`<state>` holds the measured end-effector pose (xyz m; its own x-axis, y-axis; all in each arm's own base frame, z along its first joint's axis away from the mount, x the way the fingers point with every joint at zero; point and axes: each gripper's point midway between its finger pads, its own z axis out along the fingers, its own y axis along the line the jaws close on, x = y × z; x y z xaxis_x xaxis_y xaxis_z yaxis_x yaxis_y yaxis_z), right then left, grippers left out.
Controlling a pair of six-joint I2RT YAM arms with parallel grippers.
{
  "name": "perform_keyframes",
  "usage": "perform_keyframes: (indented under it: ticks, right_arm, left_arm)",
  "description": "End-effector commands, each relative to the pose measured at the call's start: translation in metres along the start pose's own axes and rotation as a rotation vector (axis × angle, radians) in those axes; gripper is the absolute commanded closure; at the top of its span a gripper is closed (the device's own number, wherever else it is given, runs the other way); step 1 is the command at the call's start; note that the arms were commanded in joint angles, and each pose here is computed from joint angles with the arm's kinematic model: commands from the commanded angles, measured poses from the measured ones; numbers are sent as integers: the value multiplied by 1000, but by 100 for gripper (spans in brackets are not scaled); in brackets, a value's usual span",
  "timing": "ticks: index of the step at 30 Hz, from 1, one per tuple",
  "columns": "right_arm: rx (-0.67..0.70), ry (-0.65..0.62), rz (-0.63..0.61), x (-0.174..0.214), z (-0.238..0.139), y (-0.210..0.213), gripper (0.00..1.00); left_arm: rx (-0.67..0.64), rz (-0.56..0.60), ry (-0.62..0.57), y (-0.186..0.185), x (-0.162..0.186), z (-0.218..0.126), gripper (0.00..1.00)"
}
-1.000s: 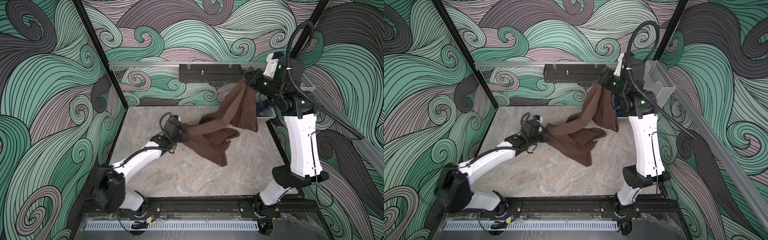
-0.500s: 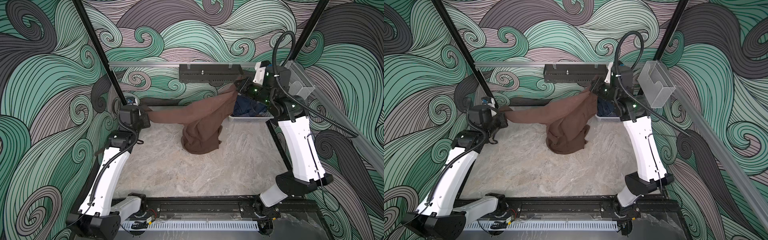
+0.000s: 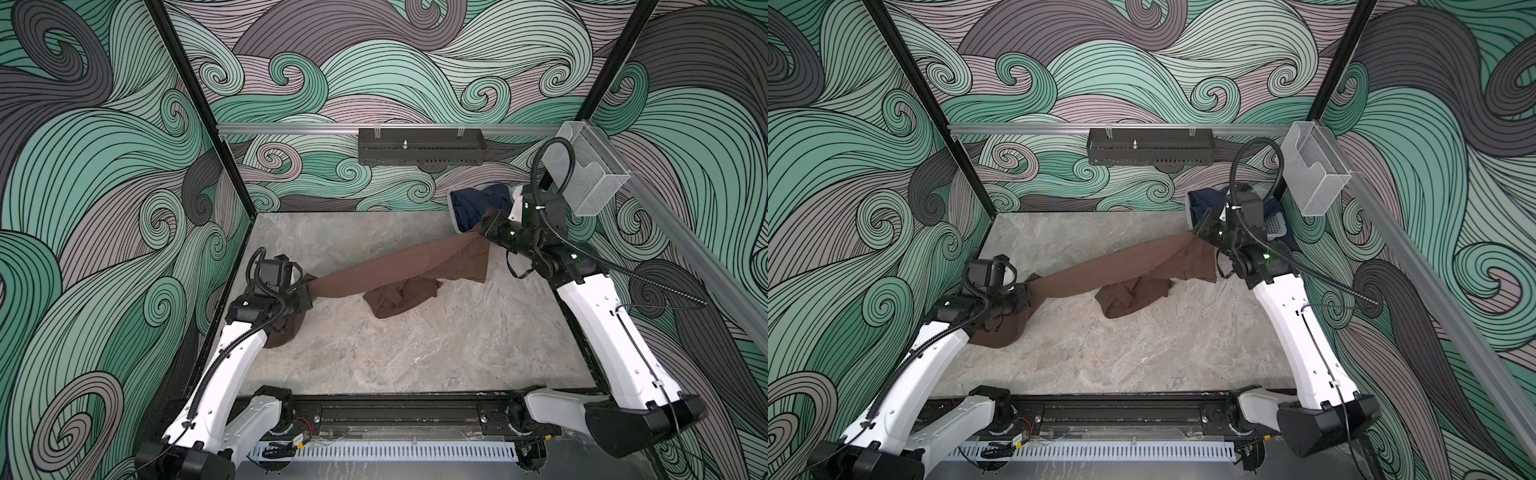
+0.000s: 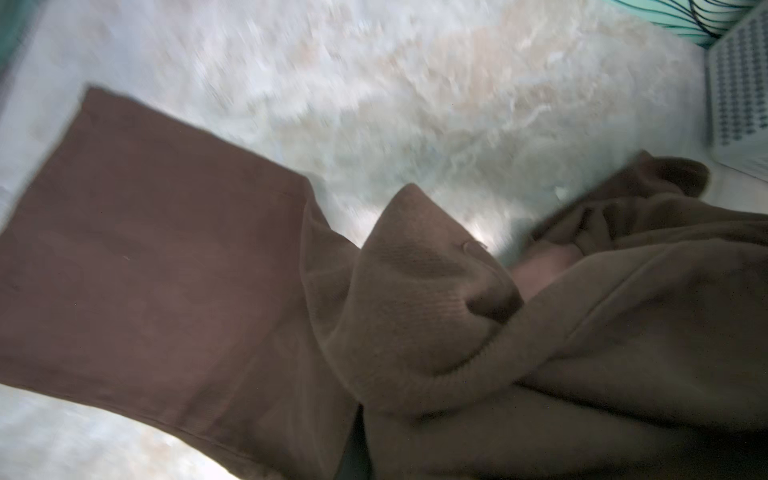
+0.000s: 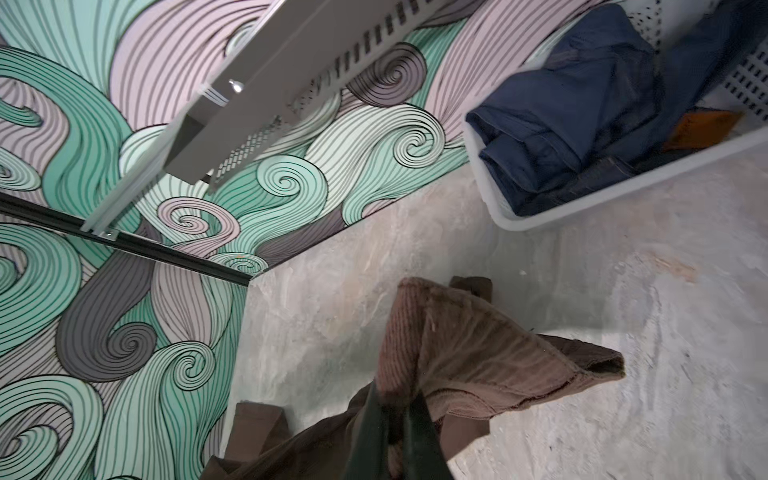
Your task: Fold and stack the trousers
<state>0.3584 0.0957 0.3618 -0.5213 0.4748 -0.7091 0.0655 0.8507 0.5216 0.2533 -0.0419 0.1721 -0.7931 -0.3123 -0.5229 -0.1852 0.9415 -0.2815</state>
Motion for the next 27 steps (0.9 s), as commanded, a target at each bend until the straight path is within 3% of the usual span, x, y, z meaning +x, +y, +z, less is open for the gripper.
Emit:
perform_keyframes:
  ticks: [1, 4, 10, 13, 18, 21, 27]
  right_arm:
    - [36, -181, -6, -31, -26, -13, 100]
    - [98, -193, -25, -21, -34, -34, 100]
    - [197, -179, -2, 8, -40, -83, 100]
    - [249, -177, 16, 22, -44, -106, 100]
    - [284, -184, 44, 34, -54, -124, 100]
    - [258, -184, 45, 33, -61, -118, 100]
    - [174, -163, 40, 23, -70, -94, 100]
  left_arm:
    - [39, -122, 119, 0, 35, 2, 96]
    - [56, -132, 178, -3, 53, 8, 89]
    - [142, -83, 221, -29, 57, -1, 46]
    - [149, -62, 162, -35, 39, -11, 33]
    - [191, -40, 52, -53, -2, -11, 25]
    - [238, -38, 129, -76, -10, 12, 27]
    - [302, -4, 390, -130, 8, 77, 26]
